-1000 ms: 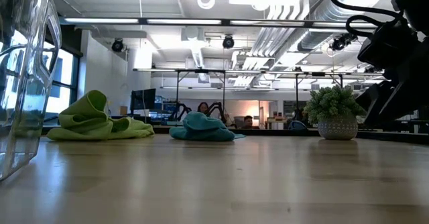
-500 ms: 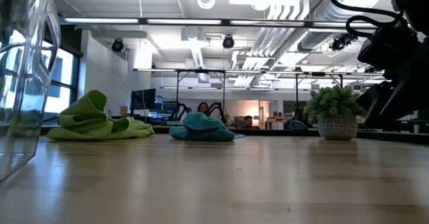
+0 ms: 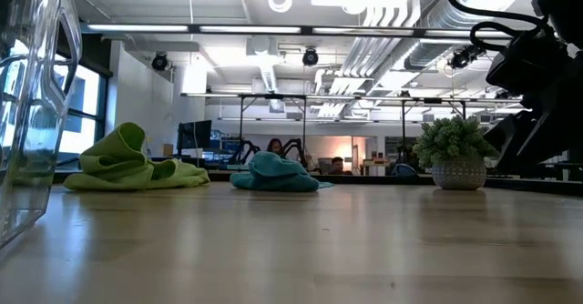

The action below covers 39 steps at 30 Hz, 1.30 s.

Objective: Roll microfiber towels into tight, uniform cylinder then place into a basket
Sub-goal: Roll the blue microfiber cloth

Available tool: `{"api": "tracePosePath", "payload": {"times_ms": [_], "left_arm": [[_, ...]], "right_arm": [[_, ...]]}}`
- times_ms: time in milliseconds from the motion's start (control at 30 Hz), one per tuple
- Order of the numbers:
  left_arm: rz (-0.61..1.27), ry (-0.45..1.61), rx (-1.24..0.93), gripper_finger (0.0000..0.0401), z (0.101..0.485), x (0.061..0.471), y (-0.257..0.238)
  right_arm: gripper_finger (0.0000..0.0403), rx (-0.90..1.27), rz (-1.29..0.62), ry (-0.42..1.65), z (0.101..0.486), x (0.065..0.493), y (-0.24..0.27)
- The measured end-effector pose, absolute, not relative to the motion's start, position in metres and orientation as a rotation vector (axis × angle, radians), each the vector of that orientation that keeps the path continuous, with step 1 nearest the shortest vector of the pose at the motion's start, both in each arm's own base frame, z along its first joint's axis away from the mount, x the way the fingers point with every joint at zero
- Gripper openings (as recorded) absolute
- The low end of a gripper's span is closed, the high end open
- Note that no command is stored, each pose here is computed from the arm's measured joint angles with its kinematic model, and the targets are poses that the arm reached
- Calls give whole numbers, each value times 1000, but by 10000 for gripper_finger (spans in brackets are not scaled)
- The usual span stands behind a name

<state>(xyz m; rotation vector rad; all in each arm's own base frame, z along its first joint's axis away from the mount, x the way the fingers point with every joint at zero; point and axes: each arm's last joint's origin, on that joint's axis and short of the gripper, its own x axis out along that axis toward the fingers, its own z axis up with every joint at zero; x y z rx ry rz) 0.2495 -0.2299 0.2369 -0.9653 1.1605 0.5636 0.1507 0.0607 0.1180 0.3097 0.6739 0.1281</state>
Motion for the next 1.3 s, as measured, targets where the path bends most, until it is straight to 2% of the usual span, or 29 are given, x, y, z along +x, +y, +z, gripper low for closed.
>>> {"api": "tracePosePath", "payload": {"times_ms": [167,300,433,567,867,1100,1300], "left_arm": [[488,1007,-830,211,270,260,-188],[450,908,-619,211,288,275,-146],[517,822,-401,211,294,294,-102],[594,809,-249,211,284,319,-60],[868,827,-301,211,229,364,29],[1055,904,-383,211,185,368,86],[1139,910,-435,211,174,364,109]], "right_arm": [[135,309,127,677,118,151,61],[135,307,126,681,117,150,61],[135,305,123,689,117,150,60],[135,303,122,695,116,149,60],[135,302,121,697,116,149,60],[135,300,119,705,115,149,60],[135,296,116,715,115,148,60]]}}
